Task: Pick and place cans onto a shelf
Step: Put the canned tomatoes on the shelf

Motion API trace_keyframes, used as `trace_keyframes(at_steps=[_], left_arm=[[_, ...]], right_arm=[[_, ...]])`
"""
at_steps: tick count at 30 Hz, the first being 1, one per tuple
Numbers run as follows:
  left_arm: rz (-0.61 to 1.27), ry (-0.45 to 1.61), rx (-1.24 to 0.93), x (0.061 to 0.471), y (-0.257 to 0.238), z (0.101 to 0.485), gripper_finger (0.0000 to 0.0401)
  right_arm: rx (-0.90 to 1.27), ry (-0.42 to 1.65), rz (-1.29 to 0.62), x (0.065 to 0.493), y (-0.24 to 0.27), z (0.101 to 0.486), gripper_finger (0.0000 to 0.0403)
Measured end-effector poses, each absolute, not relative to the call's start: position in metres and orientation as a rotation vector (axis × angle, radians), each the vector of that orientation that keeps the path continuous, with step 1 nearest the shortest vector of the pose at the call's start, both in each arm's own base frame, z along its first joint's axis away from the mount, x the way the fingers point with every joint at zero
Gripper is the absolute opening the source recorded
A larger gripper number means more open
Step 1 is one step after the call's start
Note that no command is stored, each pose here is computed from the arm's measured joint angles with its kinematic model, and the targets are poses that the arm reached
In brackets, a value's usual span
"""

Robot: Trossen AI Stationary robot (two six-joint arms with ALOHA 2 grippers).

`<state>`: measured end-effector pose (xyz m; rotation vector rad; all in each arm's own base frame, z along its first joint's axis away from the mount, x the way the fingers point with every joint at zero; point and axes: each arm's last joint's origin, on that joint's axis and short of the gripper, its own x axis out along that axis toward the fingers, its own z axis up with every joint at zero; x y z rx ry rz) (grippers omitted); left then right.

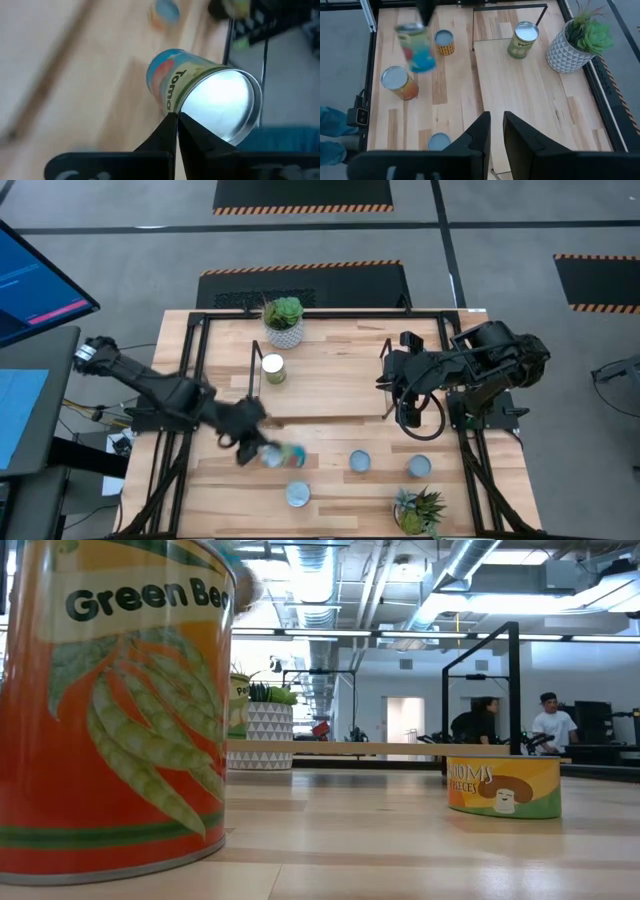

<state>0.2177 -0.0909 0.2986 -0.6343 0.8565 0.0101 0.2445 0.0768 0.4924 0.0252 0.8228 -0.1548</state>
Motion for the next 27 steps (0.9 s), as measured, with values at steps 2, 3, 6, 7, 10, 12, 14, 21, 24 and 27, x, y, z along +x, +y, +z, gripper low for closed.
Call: trace_keyframes(at_steps=[2,3,6,7,10,12,14,21,24,27], left_arm=[[0.040,0.806,-0.617,0.226,-0.074,0.301,0.0000],[0.054,0.794,-0.604,0.228,-0.067,0.301,0.0000],[0.100,0.779,-0.552,0.233,-0.044,0.303,0.0000],[0.112,0.776,-0.536,0.234,-0.036,0.303,0.0000],[0.155,0.764,-0.530,0.236,-0.016,0.303,0.0000],[0.166,0.761,-0.536,0.237,-0.005,0.303,0.0000],[0.182,0.775,-0.537,0.236,0.003,0.301,0.0000],[0.239,0.879,-0.563,0.243,0.018,0.285,0.0000],[0.247,0.915,-0.556,0.254,0.020,0.283,0.0000],[0.268,0.977,-0.501,0.267,0.022,0.288,0.0000]], right_arm=[[0.034,0.822,-0.159,0.245,0.077,0.492,0.0075],[0.038,0.822,-0.161,0.244,0.077,0.492,0.0075],[0.040,0.822,-0.162,0.244,0.077,0.492,0.0075],[0.040,0.822,-0.161,0.244,0.077,0.492,0.0075],[0.040,0.822,-0.162,0.244,0.077,0.492,0.0075],[0.040,0.822,-0.162,0.244,0.077,0.492,0.0075],[0.040,0.823,-0.161,0.244,0.077,0.492,0.0075],[0.038,0.824,-0.161,0.244,0.077,0.492,0.0075],[0.038,0.823,-0.160,0.244,0.077,0.492,0.0075],[0.034,0.824,-0.158,0.244,0.077,0.492,0.0075]])
